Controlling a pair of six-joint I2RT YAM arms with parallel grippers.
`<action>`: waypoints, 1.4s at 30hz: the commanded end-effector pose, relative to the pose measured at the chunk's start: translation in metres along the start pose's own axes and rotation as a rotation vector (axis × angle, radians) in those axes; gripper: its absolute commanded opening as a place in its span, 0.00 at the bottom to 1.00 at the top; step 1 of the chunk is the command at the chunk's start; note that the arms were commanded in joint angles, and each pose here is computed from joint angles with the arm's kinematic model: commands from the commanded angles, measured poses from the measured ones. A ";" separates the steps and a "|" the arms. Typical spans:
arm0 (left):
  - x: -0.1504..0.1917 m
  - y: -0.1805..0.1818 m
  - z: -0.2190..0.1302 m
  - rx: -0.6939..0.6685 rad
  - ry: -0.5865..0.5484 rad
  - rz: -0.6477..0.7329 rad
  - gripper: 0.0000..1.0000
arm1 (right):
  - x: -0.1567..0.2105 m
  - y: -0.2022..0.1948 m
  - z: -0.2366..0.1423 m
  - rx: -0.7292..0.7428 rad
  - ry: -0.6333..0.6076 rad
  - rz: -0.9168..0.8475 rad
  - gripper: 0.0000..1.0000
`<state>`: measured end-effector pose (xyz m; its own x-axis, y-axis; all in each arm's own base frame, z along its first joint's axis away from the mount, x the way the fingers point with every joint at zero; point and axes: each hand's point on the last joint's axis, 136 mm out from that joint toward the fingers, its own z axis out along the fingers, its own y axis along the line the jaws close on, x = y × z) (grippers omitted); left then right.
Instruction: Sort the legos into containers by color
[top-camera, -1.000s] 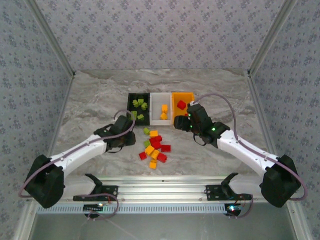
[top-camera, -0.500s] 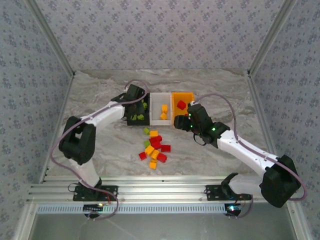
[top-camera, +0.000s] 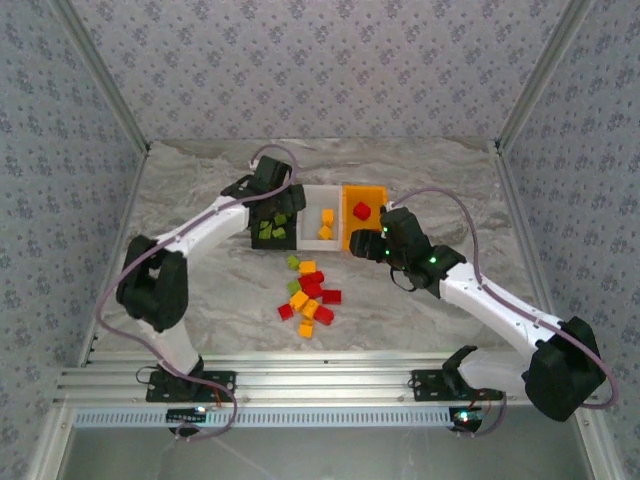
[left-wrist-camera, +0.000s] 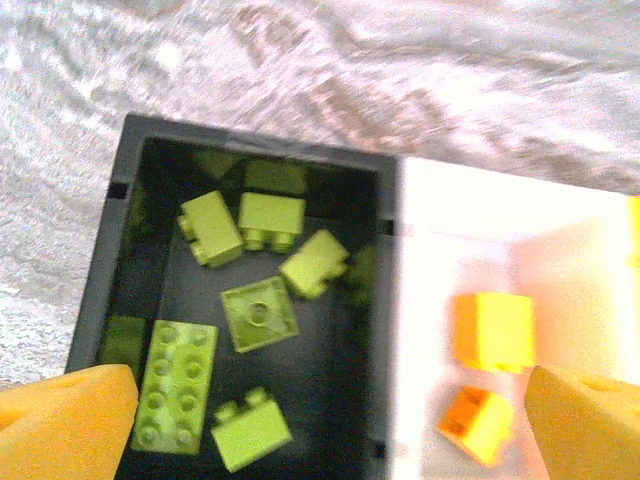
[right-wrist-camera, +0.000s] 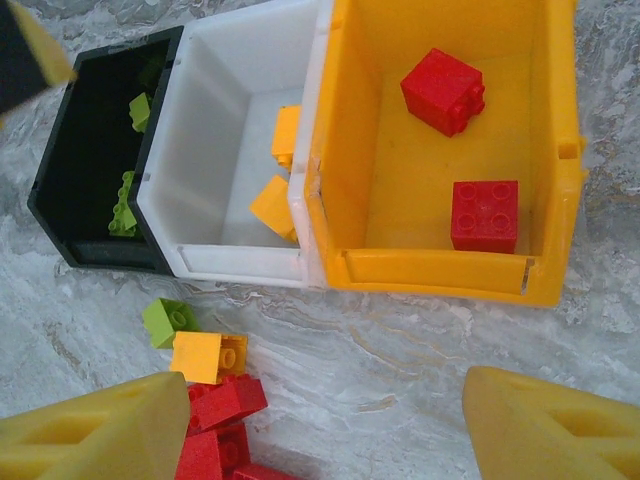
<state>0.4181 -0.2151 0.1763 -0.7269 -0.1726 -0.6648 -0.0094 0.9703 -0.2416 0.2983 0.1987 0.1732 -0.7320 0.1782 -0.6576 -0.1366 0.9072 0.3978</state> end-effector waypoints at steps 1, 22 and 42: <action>-0.009 -0.026 -0.046 0.116 -0.065 -0.012 0.99 | 0.005 0.000 -0.004 -0.015 0.020 0.010 0.75; 0.153 0.046 -0.105 0.170 0.044 -0.062 0.99 | 0.146 0.048 0.042 -0.048 0.408 -0.268 0.75; 0.172 0.080 -0.107 0.081 0.047 -0.088 0.99 | 0.214 0.047 0.041 -0.001 0.586 -0.573 0.62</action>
<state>0.2205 -0.1549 0.1227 -0.7557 -0.2445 -0.6075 0.0033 0.9263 -0.3769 0.1588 0.2951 0.0234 -0.8056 -0.5011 -0.3161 -0.5656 0.8092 0.1588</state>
